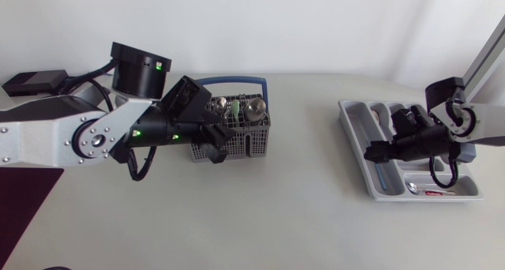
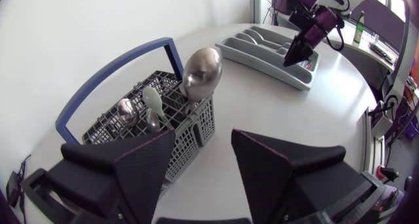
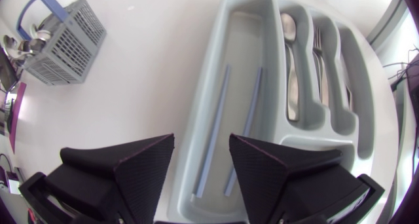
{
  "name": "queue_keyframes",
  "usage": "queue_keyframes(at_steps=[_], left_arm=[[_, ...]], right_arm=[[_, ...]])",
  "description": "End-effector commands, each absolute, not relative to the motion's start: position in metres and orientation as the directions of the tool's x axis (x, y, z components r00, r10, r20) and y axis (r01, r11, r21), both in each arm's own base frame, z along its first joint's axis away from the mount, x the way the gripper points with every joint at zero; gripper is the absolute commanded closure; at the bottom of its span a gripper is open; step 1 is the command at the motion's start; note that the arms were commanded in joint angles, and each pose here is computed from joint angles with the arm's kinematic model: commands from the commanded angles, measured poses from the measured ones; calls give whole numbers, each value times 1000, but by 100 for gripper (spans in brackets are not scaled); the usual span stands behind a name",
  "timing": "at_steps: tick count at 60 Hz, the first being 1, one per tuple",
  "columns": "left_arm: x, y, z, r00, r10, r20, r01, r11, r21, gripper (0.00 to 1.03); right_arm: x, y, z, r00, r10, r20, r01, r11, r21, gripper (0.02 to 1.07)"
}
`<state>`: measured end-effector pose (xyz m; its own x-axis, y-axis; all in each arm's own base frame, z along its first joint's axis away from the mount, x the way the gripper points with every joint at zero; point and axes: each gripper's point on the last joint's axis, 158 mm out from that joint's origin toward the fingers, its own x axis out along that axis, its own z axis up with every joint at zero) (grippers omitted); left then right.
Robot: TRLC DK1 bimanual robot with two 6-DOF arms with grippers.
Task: Transfer all utensils from the basket to the drawer tray.
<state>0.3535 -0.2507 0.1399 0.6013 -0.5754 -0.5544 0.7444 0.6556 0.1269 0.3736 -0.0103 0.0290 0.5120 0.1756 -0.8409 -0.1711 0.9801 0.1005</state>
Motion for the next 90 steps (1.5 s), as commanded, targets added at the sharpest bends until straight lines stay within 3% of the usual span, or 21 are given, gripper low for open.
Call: queue_keyframes(at_steps=[1, 16, 35, 56, 68, 75, 90], left_arm=[[348, -252, 133, 600, -579, -551, 755, 639, 151, 42], [347, -261, 126, 617, -582, -529, 754, 630, 187, 42], [347, -260, 107, 622, -565, -542, 755, 617, 222, 42], [353, -259, 98, 628, -564, -536, 758, 600, 257, 39], [357, -260, 95, 630, -562, -536, 756, 601, 259, 39], [359, -259, 92, 630, -560, -538, 756, 601, 259, 39], [360, -260, 90, 631, -561, -536, 756, 600, 263, 39]], right_arm=[[371, 19, 56, 539, 242, -806, -239, 962, 129, 30], [368, 124, 112, 527, 492, -693, -456, 852, 257, 30], [377, 214, 159, 463, 679, -570, -605, 712, 356, 30], [394, 273, 163, 361, 771, -525, -681, 602, 417, 31], [403, 291, 156, 339, 780, -526, -695, 584, 420, 67], [405, 295, 153, 333, 784, -524, -698, 579, 421, 96], [402, 301, 171, 319, 804, -501, -698, 557, 450, 100]])
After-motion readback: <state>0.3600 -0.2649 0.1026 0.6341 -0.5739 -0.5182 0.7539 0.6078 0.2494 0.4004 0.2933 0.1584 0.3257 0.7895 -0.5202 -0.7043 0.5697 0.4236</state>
